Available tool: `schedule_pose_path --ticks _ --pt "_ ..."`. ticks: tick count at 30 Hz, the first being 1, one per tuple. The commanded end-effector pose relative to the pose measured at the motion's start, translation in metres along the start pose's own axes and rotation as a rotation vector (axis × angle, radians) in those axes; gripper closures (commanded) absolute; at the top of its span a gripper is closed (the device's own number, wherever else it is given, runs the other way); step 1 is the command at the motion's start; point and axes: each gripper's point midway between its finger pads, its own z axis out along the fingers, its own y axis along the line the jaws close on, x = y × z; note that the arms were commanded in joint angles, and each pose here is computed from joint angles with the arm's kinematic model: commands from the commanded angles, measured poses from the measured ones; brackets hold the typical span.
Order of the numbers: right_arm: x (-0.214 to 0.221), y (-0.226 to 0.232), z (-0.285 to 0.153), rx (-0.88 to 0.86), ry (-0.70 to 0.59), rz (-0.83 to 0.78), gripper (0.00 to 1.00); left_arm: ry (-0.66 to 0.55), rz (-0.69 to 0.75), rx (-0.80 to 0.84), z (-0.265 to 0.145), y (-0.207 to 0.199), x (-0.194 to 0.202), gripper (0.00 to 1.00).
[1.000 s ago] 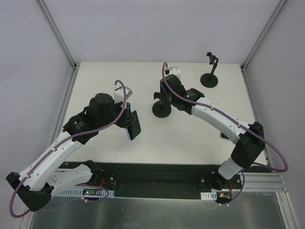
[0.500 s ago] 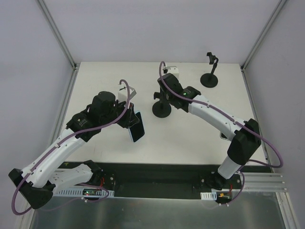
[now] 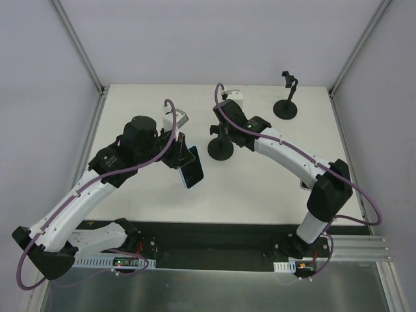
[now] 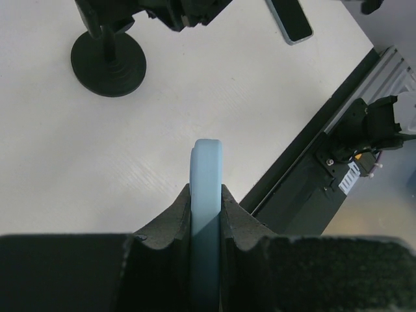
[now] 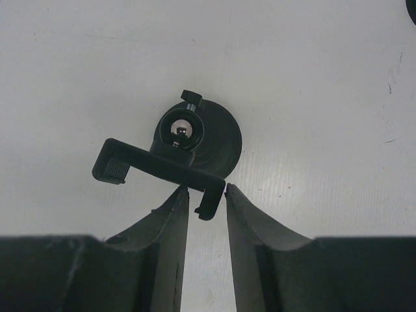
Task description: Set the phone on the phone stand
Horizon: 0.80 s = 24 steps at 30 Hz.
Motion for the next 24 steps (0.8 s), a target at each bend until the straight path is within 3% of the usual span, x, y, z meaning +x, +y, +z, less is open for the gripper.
schedule_pose_path --ticks 1,11,15,24 --pt "-0.014 -0.005 -0.003 0.028 -0.029 -0.006 0.67 -0.12 0.055 0.076 -0.009 -0.02 -0.045 1.0" --pt "-0.012 -0.006 0.002 0.028 -0.02 -0.021 0.72 -0.108 0.051 0.097 -0.002 -0.024 -0.054 1.0" --pt "-0.013 -0.003 0.004 0.011 -0.014 -0.044 0.99 -0.114 0.055 0.098 -0.004 -0.025 -0.055 1.0" --pt "-0.014 0.008 -0.01 -0.147 -0.016 -0.144 0.99 -0.133 0.134 0.178 0.006 -0.036 -0.068 1.0"
